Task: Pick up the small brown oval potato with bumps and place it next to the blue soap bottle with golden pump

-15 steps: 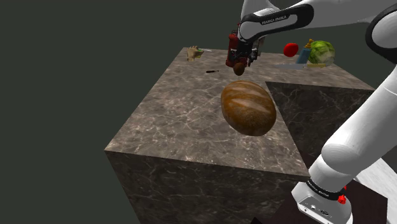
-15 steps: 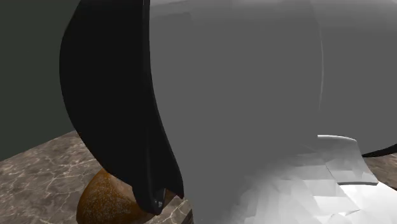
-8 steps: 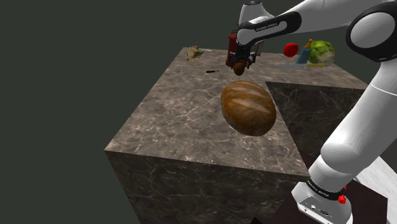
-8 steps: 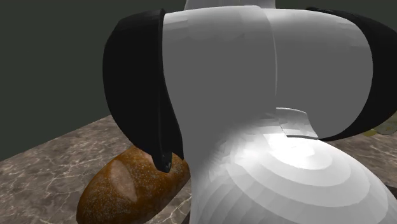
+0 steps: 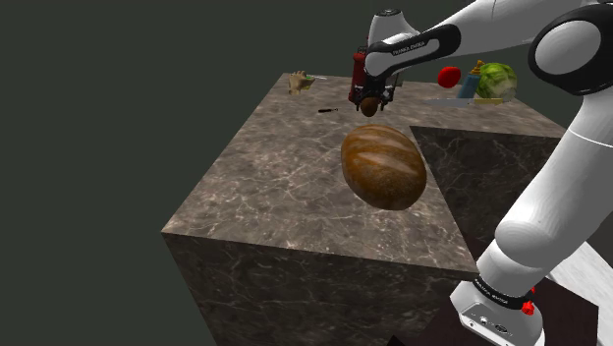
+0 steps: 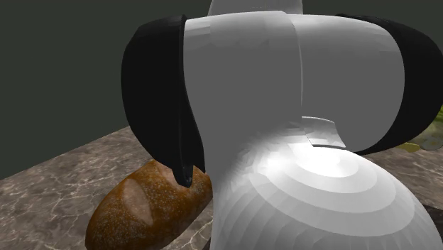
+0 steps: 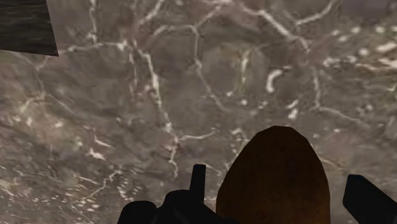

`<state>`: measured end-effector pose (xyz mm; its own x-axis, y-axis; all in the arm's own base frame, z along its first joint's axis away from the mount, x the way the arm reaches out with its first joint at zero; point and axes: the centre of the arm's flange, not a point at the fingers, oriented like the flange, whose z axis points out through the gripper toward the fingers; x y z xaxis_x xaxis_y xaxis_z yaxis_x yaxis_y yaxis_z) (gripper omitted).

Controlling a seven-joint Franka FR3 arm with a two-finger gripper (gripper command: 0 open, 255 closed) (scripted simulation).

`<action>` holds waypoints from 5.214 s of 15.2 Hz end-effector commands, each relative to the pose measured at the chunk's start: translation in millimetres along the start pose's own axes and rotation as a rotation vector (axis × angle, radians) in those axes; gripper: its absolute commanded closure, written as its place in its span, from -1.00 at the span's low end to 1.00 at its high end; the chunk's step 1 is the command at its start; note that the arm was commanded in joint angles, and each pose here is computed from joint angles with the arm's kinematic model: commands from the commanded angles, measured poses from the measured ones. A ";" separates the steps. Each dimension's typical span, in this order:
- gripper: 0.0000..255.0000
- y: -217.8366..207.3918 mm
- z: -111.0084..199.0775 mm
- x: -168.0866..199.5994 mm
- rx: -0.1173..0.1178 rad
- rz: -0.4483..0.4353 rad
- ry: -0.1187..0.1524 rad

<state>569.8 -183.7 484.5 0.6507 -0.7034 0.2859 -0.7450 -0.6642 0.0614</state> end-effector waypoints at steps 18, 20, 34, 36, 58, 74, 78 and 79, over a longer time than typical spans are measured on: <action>1.00 2.0 -30.2 9.0 0.000 0.000 0.000; 1.00 2.6 -40.3 12.0 0.000 0.000 0.000; 1.00 7.1 -111.0 33.2 0.000 0.000 0.000; 1.00 7.8 -121.1 36.2 0.000 0.000 0.000; 1.00 14.9 -232.1 69.4 0.000 0.000 0.000; 1.00 192.5 -213.9 117.8 0.000 0.000 0.000; 1.00 243.1 -206.7 131.0 0.000 0.000 0.000; 1.00 255.8 -204.9 134.3 0.000 0.000 0.000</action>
<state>443.0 -384.4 737.2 0.6501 -0.7042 0.2853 -0.7456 -0.6635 0.0613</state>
